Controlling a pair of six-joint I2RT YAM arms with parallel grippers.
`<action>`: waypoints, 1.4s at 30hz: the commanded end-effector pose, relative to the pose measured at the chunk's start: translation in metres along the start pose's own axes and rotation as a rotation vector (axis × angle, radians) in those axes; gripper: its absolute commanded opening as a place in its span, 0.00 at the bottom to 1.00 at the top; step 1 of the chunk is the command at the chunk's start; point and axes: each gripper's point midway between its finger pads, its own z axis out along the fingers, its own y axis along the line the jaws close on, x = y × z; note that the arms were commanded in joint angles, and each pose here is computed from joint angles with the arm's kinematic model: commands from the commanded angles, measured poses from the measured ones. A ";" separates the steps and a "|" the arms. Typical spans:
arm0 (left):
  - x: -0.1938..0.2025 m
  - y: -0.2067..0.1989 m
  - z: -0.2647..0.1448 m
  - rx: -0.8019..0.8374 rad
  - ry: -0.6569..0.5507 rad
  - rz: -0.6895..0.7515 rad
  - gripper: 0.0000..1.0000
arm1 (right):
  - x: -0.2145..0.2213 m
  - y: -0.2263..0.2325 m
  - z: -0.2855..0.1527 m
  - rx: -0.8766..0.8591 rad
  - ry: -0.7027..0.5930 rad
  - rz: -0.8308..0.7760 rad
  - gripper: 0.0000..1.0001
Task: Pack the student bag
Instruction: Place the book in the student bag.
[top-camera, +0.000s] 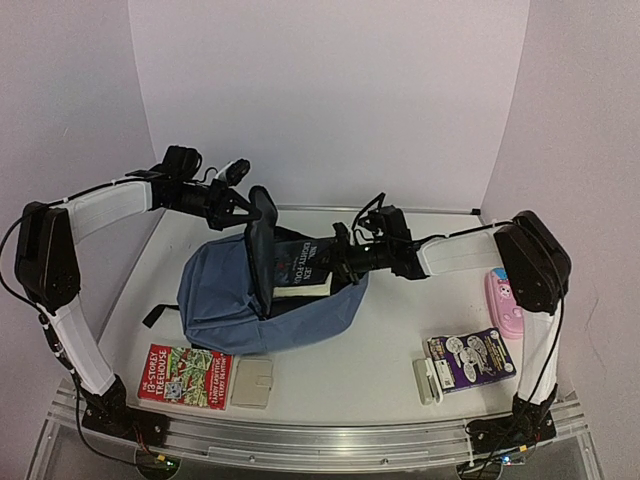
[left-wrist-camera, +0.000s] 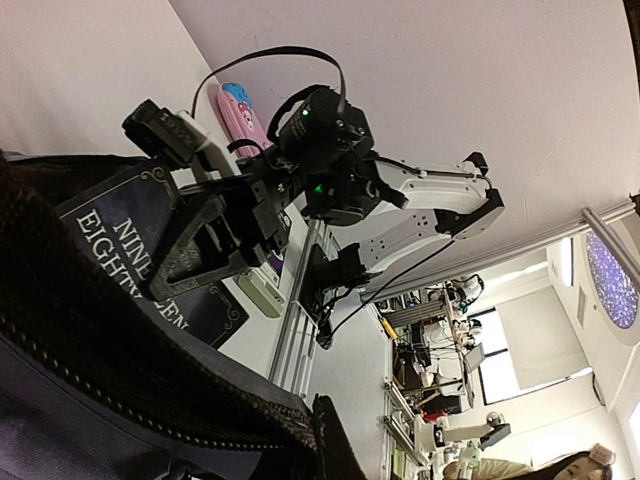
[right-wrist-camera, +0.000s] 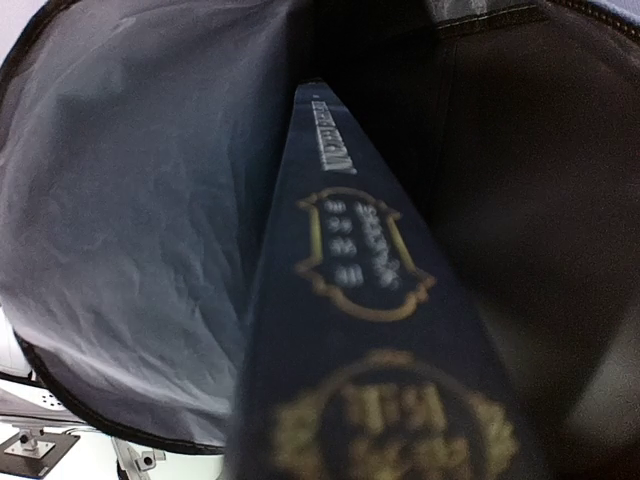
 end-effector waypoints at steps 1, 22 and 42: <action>-0.012 -0.018 -0.001 0.063 -0.001 0.088 0.00 | -0.020 0.032 0.015 -0.140 -0.025 -0.126 0.00; -0.017 -0.033 0.102 0.149 0.167 0.097 0.00 | -0.015 -0.096 -0.032 0.365 -0.185 -0.074 0.00; -0.009 -0.038 0.109 0.142 0.188 0.130 0.00 | 0.006 0.033 0.001 -0.181 -0.046 -0.110 0.00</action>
